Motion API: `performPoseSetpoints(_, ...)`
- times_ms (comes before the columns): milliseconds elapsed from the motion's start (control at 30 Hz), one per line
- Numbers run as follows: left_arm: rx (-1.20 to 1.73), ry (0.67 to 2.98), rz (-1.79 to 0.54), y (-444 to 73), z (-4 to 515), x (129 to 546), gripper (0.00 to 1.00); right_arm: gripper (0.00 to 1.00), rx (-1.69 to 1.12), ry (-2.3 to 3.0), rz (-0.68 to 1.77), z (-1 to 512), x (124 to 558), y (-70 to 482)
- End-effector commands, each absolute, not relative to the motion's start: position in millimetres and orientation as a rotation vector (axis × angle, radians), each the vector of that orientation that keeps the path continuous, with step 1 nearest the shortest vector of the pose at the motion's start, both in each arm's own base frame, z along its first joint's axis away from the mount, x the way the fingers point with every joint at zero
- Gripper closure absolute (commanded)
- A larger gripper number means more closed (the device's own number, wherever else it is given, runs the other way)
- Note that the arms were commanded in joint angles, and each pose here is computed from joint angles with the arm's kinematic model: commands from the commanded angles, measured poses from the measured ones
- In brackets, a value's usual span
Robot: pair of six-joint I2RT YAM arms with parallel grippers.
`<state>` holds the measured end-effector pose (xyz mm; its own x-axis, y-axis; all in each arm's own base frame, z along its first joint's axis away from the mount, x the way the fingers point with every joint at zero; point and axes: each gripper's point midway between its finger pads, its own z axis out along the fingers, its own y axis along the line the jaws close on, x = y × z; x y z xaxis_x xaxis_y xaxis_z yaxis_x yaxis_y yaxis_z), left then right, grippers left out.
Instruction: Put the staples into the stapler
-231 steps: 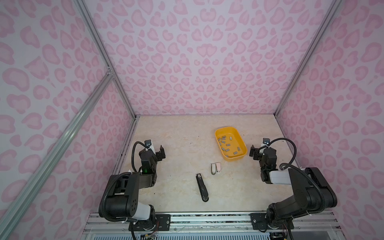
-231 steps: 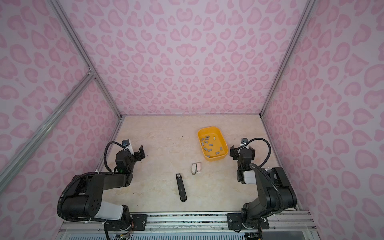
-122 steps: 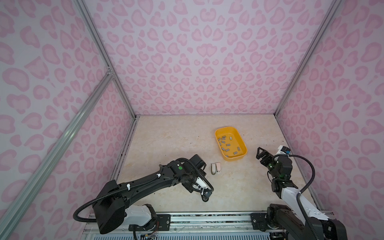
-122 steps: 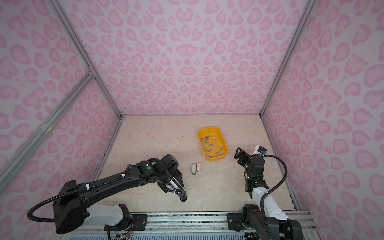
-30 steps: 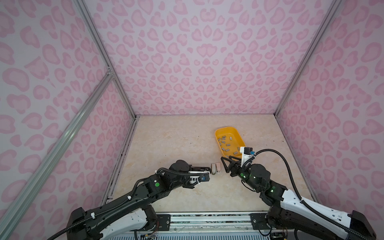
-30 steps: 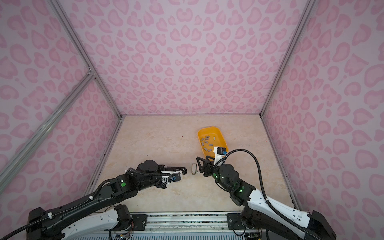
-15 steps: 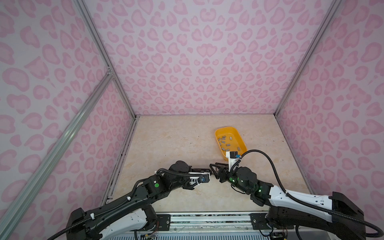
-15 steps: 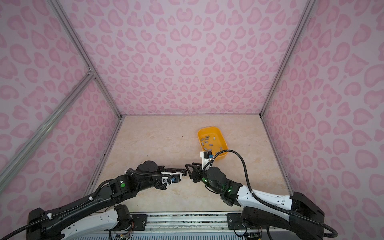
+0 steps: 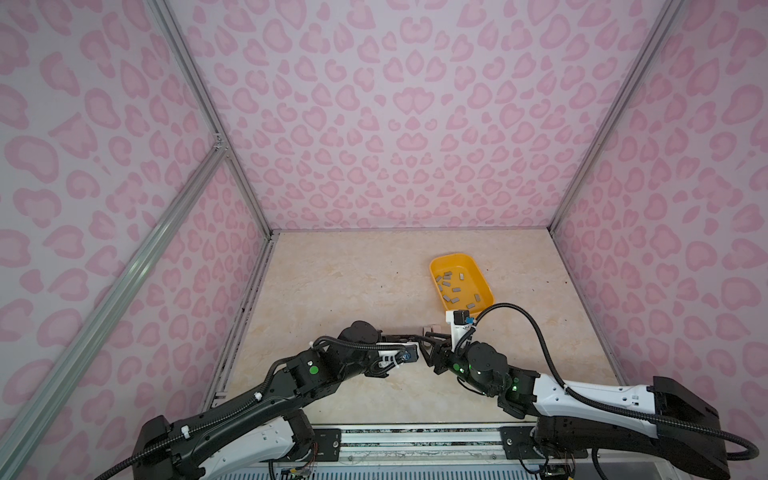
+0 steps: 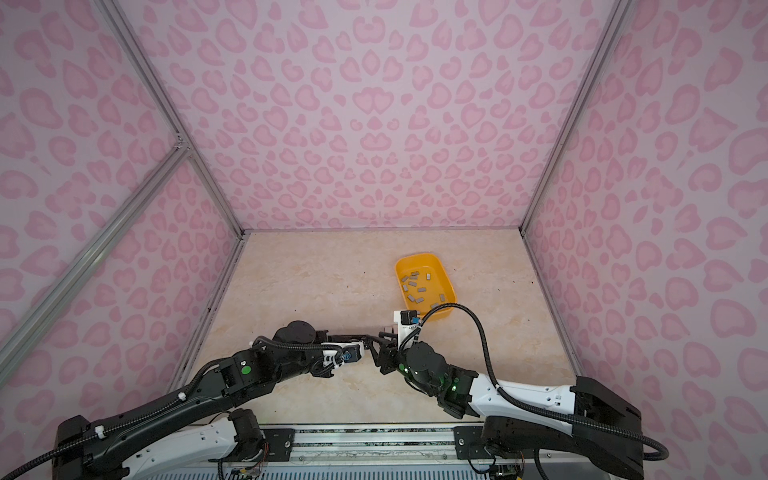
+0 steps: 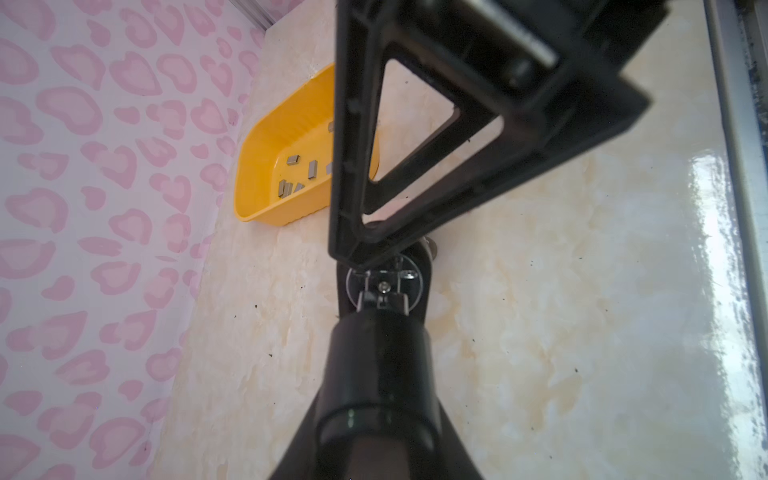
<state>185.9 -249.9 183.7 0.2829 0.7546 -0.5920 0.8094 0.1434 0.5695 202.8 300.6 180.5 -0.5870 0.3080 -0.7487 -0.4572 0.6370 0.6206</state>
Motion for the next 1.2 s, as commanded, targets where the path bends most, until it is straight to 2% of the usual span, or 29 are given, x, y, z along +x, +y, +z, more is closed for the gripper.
performPoseSetpoints(0,1.558,1.403,-0.103,-260,205,188,0.96,0.55,-0.105,1.915,1.058,184,205,305)
performPoseSetpoints(267,1.571,1.398,-0.127,-263,206,186,0.96,0.59,-0.108,1.928,1.049,179,203,312)
performPoseSetpoints(767,1.572,1.328,-0.194,-263,225,172,0.96,0.94,-0.026,1.923,1.024,175,208,299)
performPoseSetpoints(1167,1.578,1.301,-0.217,-261,229,165,0.96,1.00,0.049,1.946,0.934,163,215,283)
